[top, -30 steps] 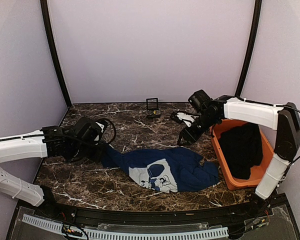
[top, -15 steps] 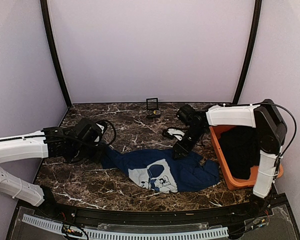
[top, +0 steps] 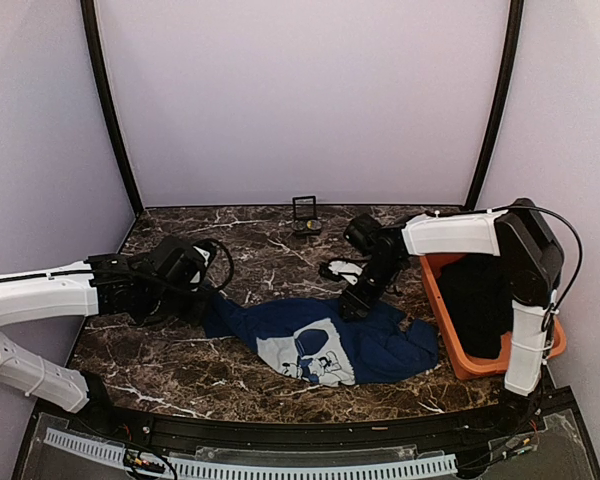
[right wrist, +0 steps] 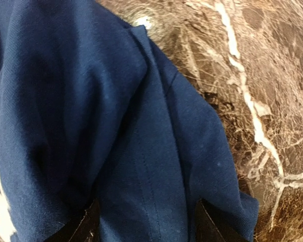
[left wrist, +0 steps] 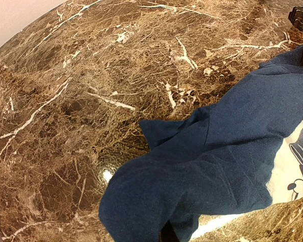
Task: Pin the brooch onto the clothing
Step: Pick up the crumped clothing from the center of the board.
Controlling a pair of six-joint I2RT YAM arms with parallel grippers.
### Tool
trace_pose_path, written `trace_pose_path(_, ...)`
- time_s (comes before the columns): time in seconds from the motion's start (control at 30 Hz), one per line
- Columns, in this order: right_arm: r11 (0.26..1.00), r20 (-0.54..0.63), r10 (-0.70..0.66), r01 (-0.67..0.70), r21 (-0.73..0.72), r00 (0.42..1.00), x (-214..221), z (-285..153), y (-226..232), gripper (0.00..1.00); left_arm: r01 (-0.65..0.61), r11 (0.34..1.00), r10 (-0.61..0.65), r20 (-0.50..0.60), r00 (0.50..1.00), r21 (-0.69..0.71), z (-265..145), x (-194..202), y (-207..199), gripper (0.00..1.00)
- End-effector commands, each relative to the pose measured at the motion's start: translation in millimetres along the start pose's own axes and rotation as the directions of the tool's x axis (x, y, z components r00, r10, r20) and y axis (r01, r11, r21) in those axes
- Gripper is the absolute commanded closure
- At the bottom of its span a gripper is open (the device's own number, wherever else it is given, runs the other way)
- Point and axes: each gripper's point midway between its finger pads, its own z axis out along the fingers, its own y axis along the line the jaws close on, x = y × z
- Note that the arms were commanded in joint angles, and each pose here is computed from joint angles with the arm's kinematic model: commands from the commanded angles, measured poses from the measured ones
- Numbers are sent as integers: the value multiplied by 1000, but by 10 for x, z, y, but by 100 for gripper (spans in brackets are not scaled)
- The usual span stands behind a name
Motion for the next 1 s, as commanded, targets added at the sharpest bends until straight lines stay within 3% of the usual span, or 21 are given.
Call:
trace_pose_path(0.0,1000,2,-16,16,23,1000,-66,83,-50,41,3,1000,-3,-11,1000,3,30,31,-2,95)
trace_pose_path(0.07,1000,-7,-13,13,-2,1000,-46,140,-23,51,5,1000,-5,-8,1000,4,23,21,-1,96)
trace_pose_path(0.3,999,34,-30,31,-32,999,-139,19,60,100,4,1000,-4,6,1000,-1,-25,-27,21,99)
trace_pose_path(0.53,993,195,-67,46,108,978,-496,-583,-23,100,1,999,2,81,997,-46,-221,-322,167,99)
trace_pose_path(0.83,943,428,-133,-18,332,894,-817,-1588,-129,100,-3,989,41,251,967,-146,-687,-895,509,99)
trace_pose_path(0.97,884,537,-178,-106,455,825,-804,-2139,-211,100,8,983,57,348,936,-183,-995,-1126,652,99)
